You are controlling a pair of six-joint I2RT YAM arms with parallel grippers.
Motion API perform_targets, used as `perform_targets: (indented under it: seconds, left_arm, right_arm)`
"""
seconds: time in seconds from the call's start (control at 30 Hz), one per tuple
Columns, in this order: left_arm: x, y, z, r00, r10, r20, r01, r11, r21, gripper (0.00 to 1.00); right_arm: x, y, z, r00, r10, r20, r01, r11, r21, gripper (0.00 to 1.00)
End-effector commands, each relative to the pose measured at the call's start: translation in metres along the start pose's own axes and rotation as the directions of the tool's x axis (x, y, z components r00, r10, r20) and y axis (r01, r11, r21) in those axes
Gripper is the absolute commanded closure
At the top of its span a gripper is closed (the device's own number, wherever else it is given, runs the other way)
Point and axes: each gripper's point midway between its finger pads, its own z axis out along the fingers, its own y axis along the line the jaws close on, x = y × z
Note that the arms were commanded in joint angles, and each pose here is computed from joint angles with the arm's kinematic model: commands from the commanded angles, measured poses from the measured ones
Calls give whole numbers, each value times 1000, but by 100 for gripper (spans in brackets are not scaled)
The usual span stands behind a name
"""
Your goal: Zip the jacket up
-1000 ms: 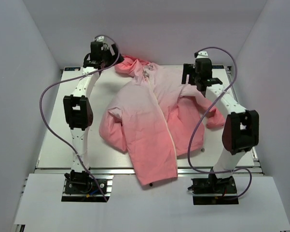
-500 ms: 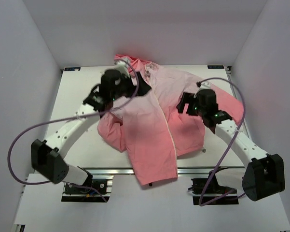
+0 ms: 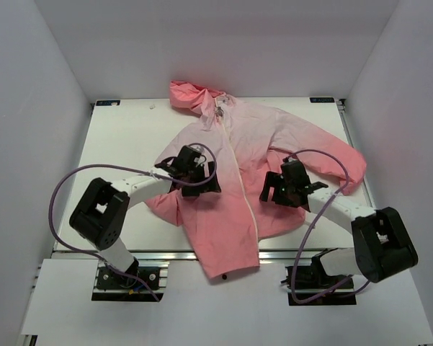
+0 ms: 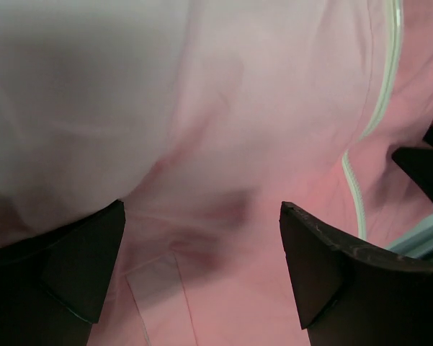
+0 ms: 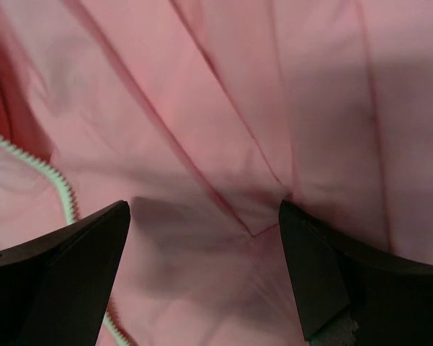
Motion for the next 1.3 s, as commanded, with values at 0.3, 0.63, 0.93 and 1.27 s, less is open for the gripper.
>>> perform_targets:
  seconds: [0.3, 0.63, 0.93, 1.27]
  left_arm:
    - [-103, 129, 36, 973, -180, 144, 204, 963, -176, 2]
    - [-262, 118, 36, 941, 36, 336, 3, 993, -115, 2]
    - [-267, 44, -64, 917, 47, 396, -99, 989, 112, 2]
    - [-164, 29, -148, 910, -91, 404, 24, 986, 167, 2]
  right_arm:
    - [-35, -67, 34, 998, 61, 2, -57, 932, 359, 11]
    - [-155, -30, 23, 973, -52, 226, -8, 967, 255, 11]
    - [-114, 34, -26, 933, -278, 229, 269, 961, 70, 11]
    - [20, 92, -29, 876, -482, 8, 480, 873, -88, 18]
